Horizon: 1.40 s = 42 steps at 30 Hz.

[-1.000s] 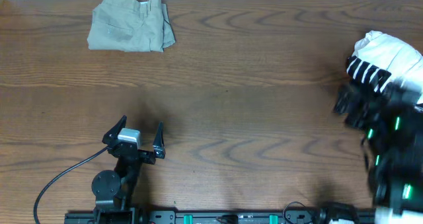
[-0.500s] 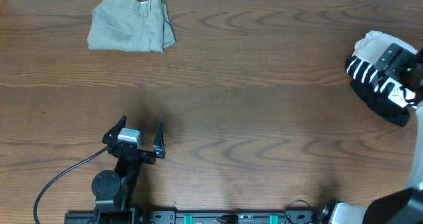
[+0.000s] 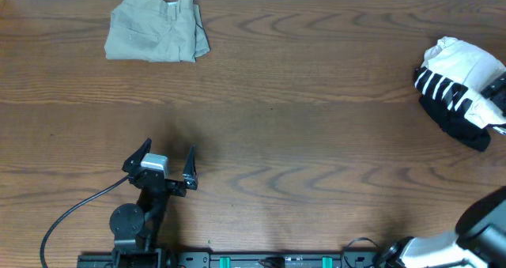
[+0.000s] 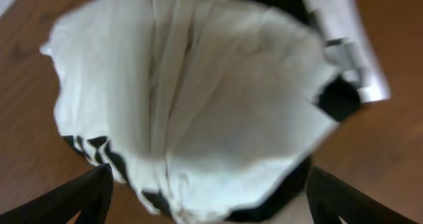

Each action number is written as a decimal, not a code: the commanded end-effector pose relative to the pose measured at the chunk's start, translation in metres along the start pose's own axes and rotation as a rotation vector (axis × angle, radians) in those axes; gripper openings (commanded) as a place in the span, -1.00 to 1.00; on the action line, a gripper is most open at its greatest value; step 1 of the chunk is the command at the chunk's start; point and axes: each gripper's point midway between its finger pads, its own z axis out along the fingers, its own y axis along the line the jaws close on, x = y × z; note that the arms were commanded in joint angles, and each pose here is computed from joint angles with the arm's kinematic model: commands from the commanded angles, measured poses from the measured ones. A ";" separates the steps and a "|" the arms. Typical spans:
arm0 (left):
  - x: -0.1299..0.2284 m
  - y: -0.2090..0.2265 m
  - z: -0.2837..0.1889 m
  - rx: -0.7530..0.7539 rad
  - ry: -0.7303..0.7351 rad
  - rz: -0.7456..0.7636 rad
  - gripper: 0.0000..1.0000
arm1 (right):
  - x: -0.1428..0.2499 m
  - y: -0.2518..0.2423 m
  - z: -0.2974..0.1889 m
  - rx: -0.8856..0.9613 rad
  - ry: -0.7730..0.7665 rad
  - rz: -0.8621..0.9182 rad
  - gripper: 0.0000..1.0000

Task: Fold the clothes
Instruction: 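Reach the right gripper to the white shirt pile and grasp it, then pull the white shirt left to the table center and release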

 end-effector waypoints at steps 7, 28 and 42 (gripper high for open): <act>0.015 0.000 0.001 0.004 0.044 -0.015 0.96 | 0.006 0.022 0.037 -0.114 0.046 -0.070 0.66; 0.015 0.000 0.001 0.004 0.044 -0.015 0.96 | -0.020 0.106 -0.085 -0.467 -0.128 -0.119 -0.98; 0.015 0.000 0.001 0.004 0.044 -0.015 0.96 | 0.170 0.254 -0.109 -0.680 0.267 -0.518 -0.98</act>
